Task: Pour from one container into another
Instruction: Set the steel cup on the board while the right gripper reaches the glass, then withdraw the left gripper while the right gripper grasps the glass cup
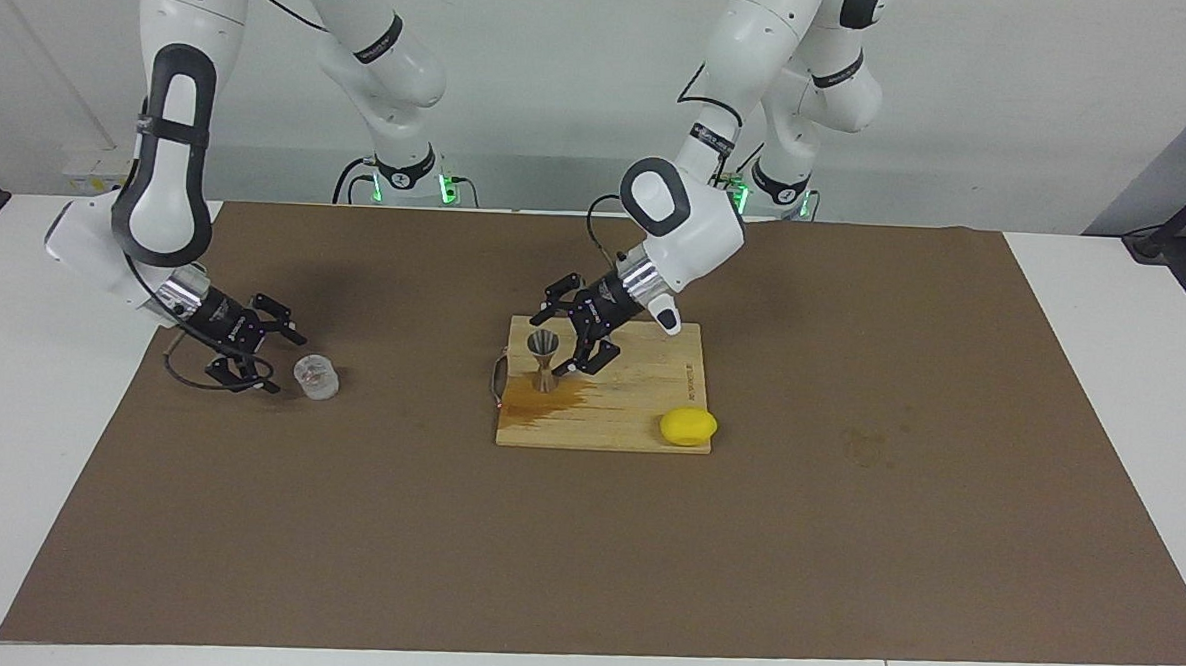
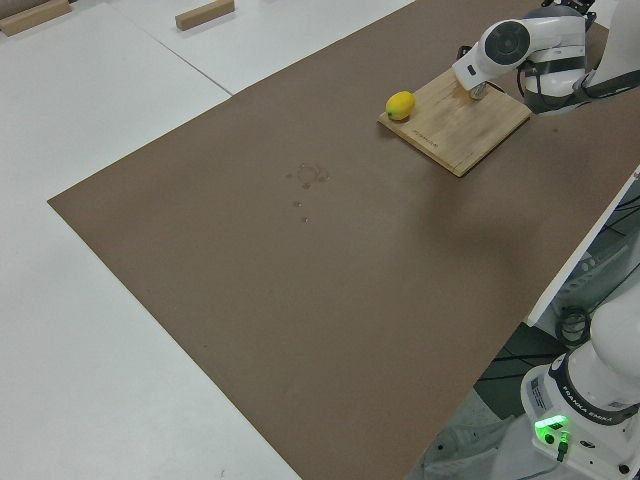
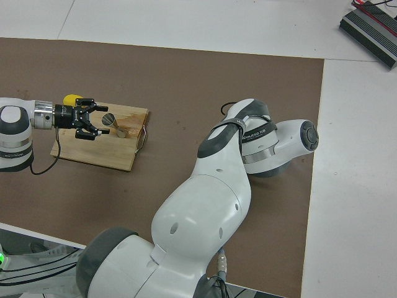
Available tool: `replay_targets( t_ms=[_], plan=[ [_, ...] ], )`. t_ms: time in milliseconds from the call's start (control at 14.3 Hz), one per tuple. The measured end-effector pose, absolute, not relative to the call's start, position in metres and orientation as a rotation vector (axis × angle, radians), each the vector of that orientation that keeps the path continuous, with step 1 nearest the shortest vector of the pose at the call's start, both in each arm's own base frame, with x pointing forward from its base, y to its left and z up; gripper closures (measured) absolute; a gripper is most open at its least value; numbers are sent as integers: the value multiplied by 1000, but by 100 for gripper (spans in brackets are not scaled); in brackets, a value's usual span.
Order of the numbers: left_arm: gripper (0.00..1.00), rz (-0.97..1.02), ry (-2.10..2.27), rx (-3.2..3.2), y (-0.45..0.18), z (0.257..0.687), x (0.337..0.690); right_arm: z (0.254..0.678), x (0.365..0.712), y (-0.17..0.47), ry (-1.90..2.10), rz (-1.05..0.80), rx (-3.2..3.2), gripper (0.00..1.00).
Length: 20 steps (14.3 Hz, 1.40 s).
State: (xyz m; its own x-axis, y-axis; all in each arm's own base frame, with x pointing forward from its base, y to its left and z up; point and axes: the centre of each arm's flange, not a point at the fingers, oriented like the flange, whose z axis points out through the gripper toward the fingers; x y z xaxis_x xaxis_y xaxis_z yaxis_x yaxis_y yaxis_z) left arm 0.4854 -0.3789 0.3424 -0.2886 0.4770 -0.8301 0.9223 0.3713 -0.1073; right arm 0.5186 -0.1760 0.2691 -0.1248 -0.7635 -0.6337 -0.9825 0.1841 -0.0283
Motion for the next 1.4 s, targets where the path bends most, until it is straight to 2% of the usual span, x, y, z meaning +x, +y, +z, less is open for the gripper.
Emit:
replay_targets(
  t_ms=[489, 979, 1119, 1188, 1328, 1398],
  plan=[
    [0, -810, 1831, 1114, -294, 411, 495, 260, 521, -162, 1904, 565, -1616, 0],
    [0, -376, 1768, 1336, -190, 467, 556, 260, 524, -150, 1889, 576, -1637, 1],
    [0, -245, 1737, 1365, -178, 488, 567, 260, 524, -150, 1888, 576, -1638, 8],
    [0, -177, 1727, 1367, -174, 496, 571, 260, 524, -150, 1887, 575, -1640, 8],
    [0, -34, 1708, 1378, -159, 510, 578, 260, 524, -150, 1868, 567, -1657, 24],
    [0, 26, 1694, 1398, -150, 518, 583, 260, 524, -150, 1858, 562, -1666, 27]
  ],
)
